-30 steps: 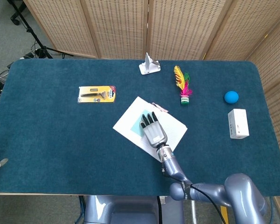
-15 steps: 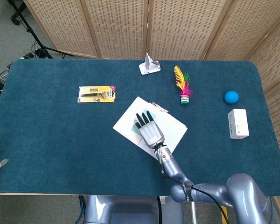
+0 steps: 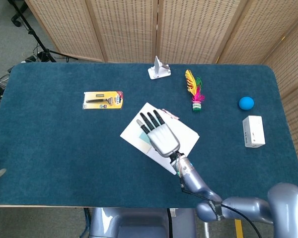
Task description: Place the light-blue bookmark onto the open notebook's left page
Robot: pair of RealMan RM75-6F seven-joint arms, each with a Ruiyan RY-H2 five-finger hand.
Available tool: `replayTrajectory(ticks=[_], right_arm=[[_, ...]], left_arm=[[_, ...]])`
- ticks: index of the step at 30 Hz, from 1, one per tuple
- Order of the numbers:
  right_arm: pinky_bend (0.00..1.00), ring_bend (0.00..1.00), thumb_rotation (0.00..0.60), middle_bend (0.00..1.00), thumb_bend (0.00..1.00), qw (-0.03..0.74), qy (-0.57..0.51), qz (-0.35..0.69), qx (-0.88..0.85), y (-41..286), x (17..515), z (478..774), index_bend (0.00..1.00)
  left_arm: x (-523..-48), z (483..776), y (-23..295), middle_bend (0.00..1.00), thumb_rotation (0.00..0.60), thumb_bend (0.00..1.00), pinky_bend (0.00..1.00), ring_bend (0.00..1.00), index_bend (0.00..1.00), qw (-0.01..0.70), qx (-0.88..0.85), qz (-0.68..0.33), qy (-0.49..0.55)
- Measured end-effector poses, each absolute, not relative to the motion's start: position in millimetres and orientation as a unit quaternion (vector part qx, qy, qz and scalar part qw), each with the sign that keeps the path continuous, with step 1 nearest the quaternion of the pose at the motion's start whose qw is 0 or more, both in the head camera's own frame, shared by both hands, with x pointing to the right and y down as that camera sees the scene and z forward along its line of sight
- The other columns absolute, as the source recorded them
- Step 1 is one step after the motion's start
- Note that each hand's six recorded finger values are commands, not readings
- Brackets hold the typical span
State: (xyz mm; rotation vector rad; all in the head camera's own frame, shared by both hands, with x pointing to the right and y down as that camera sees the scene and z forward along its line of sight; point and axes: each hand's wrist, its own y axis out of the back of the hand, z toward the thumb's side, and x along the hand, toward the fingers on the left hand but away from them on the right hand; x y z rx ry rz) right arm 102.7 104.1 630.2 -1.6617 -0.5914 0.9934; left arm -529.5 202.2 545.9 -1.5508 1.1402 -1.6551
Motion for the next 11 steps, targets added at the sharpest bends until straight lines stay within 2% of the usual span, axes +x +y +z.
replayTrajectory(ticks=[5, 11], right_arm=[[0.02, 0.00, 0.600, 0.00, 0.00, 0.536, -0.281, 0.405, -0.685, 104, 164, 607, 0.00], [0.00, 0.00, 0.600, 0.00, 0.00, 0.511, -0.321, 0.415, -0.680, 118, 249, 603, 0.00]], left_arm=[[-531, 538, 207, 0.00, 0.600, 0.00, 0.00, 0.00, 0.00, 0.308, -0.573, -0.617, 0.442], [-534, 533, 223, 0.00, 0.600, 0.00, 0.00, 0.00, 0.00, 0.309, -0.567, -0.617, 0.451]])
